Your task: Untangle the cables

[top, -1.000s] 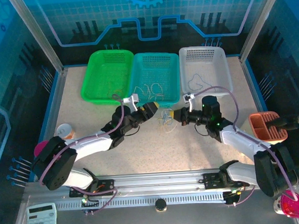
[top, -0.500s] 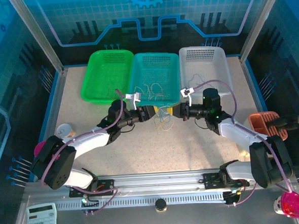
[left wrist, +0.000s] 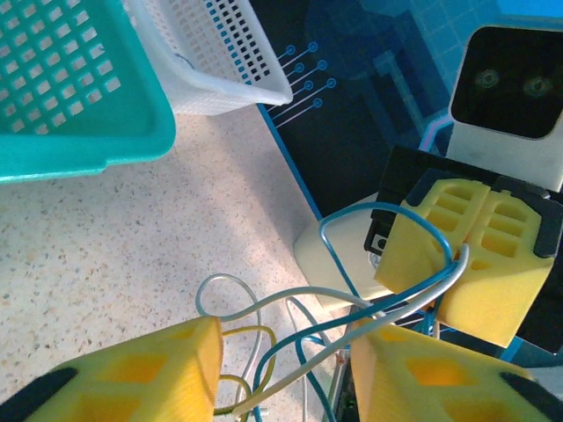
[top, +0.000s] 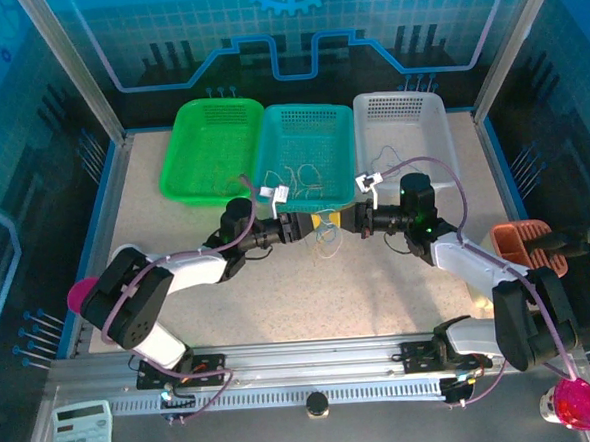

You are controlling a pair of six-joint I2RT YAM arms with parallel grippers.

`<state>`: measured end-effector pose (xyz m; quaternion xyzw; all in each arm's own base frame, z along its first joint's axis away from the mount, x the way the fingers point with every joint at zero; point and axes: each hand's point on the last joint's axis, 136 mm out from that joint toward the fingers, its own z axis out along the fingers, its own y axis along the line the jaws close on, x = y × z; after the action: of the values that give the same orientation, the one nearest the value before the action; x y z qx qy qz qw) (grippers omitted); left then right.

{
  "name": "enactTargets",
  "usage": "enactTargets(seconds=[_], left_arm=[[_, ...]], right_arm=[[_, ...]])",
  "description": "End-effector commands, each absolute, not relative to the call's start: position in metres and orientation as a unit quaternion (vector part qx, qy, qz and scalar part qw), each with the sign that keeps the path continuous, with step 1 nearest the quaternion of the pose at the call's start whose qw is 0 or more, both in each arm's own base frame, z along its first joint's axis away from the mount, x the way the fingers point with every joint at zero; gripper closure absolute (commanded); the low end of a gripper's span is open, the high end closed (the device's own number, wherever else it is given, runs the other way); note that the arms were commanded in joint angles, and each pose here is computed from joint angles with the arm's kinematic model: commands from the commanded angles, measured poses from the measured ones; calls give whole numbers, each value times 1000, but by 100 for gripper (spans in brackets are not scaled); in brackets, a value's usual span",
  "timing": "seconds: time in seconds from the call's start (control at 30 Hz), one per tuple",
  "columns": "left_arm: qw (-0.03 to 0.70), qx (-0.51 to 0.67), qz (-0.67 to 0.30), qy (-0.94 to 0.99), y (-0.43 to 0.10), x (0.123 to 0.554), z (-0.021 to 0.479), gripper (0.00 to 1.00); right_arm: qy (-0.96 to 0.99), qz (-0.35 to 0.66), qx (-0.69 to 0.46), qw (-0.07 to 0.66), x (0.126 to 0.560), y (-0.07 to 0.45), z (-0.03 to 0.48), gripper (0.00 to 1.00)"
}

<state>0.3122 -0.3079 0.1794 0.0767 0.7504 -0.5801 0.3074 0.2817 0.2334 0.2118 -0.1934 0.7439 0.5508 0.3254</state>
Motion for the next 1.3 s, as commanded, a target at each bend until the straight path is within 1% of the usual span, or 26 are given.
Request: enactTargets(seconds=[0.0,0.07,0.1,0.3,0.53,0.73,0.8,0.83,0.9,0.97,1.03,1.27], left_arm=[[326,91,-608,718,-311,315,202,71],[328,91,-609,716,-311,315,205,83],[330,90,-608,717,-310,315,206,86],[358,81,-576,731,-296,314,213,85],[397,71,-527,748,-275,313,225,100],[406,78,-523,745,-273,311,242,100],[404,80,-529,742,-275,310,248,100],[404,79,-533,740,-275,311,251,100],[400,73,-545,734,-278,312,261,100],[391,72,-559,727,-283,313,273,100],[380,74,-571,724,-289,314,285,100],[353,88,-579,730,-301,313,312,100]], right_arm=[[739,551,-202,330,282,231,216,100],[742,547,-201,331,283,231,213,100],[744,544,-200,332,283,230,212,100],[765,513,-182,344,290,221,200,100],[807,451,-139,354,303,201,176,100],[810,448,-140,352,301,201,173,100],[810,449,-140,349,300,202,172,80],[811,448,-139,349,301,201,172,71],[812,446,-138,351,301,201,172,58],[814,442,-137,351,300,202,170,47],[814,441,-138,353,300,203,171,42],[803,434,-148,380,298,205,194,35]])
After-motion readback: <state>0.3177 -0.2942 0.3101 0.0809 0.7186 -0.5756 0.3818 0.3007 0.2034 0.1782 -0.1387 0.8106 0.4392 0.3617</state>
